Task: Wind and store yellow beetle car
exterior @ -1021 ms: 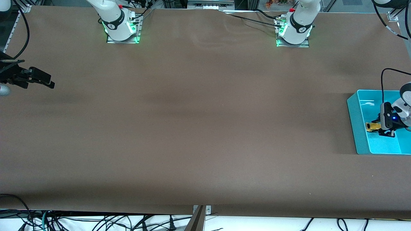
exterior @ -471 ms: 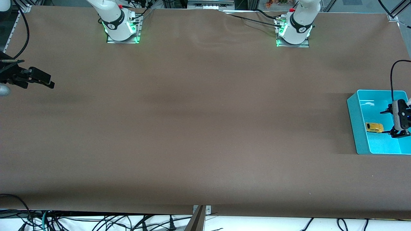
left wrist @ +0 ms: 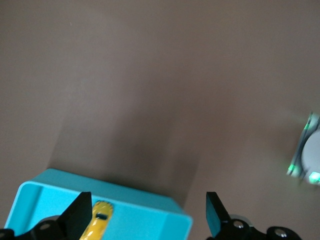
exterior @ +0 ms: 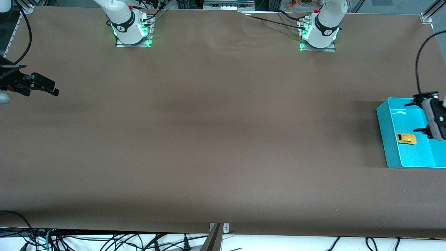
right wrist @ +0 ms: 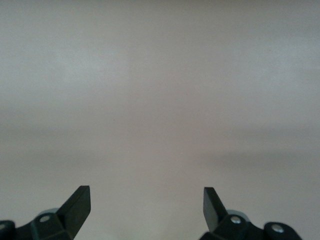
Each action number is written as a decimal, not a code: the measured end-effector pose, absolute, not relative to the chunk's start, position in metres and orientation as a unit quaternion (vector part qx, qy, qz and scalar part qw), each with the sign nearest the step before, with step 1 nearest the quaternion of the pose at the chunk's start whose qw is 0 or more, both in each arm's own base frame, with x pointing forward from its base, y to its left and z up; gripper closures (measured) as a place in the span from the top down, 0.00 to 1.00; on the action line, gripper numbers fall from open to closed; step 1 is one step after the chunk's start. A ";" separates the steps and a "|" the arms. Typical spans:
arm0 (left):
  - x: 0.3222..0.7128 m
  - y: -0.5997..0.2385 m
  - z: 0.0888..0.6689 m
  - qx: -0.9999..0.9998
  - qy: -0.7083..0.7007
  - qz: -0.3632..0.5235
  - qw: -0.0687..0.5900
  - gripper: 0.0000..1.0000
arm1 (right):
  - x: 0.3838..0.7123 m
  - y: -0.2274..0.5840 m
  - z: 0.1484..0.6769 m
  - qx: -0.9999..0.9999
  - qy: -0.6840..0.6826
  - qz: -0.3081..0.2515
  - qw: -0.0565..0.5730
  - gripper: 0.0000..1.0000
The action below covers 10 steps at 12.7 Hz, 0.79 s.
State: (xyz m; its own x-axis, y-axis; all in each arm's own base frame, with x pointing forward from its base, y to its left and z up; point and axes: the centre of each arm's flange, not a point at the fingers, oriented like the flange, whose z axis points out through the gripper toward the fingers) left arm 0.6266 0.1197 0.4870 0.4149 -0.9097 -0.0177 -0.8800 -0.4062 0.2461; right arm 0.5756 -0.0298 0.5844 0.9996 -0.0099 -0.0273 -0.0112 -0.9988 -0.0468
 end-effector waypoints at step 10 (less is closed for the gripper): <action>0.592 -0.013 0.593 0.995 -0.078 -0.065 0.026 1.00 | 0.576 -0.030 0.583 -1.000 0.005 0.015 0.024 1.00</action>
State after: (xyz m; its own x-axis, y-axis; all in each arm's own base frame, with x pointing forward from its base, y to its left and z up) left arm 0.5925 -0.0127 0.5929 0.9794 -0.1583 -0.1251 -0.1516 -0.9865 0.0620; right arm 0.5757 -0.0298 0.5828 0.9995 -0.0092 -0.0308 -0.0106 -0.9988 -0.0470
